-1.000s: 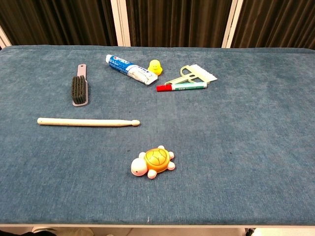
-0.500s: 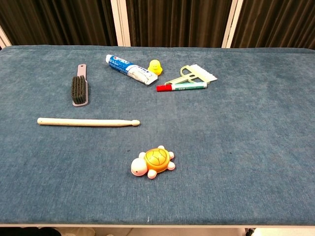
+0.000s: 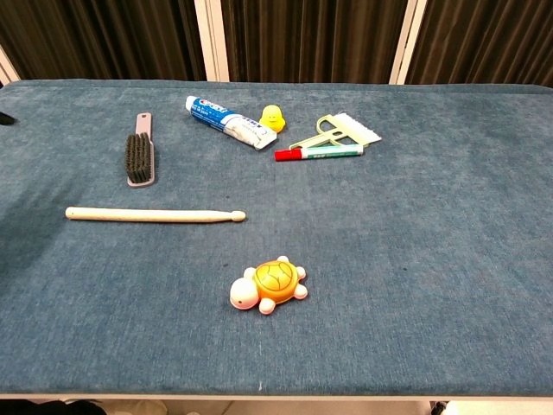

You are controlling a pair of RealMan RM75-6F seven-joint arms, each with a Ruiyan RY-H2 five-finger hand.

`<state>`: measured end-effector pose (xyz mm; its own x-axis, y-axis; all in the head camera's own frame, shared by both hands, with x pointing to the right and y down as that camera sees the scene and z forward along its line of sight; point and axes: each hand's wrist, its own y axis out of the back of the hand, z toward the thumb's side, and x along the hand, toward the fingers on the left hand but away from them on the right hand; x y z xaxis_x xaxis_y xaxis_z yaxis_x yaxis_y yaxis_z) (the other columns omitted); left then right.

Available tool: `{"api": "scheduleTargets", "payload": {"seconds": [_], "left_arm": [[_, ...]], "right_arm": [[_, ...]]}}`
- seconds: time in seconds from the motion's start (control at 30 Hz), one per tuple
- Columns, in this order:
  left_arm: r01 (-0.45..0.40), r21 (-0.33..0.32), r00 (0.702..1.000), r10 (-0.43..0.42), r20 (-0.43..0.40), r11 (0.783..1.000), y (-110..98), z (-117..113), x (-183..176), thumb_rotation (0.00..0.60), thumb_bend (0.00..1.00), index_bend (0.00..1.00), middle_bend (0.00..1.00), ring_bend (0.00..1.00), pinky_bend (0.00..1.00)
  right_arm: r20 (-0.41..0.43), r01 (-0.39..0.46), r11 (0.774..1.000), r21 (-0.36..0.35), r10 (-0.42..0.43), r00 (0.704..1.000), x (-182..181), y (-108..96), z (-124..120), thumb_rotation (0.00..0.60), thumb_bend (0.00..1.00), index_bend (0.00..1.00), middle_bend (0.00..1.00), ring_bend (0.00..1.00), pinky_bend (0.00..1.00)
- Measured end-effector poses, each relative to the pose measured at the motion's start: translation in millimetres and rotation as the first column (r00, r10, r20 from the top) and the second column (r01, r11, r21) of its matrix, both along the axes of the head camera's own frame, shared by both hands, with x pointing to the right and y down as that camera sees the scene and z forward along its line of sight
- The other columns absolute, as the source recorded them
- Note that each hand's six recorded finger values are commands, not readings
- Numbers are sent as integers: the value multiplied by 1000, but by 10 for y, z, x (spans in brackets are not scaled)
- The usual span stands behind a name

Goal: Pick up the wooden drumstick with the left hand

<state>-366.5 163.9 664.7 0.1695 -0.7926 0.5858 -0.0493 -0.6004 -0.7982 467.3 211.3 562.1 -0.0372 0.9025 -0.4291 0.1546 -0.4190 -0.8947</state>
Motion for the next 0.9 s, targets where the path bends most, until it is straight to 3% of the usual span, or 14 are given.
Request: {"api": "scheduleTargets", "payload": {"seconds": [0.37,0.9], "left_arm": [[-67,-37,997,65,-51,997,-59,241,674,600,344,132,169,0,68],[-71,-84,996,66,-55,994,57,459,1023,600,344,269,296,21,68]], "right_arm": [[-2,-4,1000,-7,4,1000,5,-4,13,600,182,112,135,105,0],[-3,-5,1000,-16,5,1000,9,-2,24,600,181,114,135,105,0]]}}
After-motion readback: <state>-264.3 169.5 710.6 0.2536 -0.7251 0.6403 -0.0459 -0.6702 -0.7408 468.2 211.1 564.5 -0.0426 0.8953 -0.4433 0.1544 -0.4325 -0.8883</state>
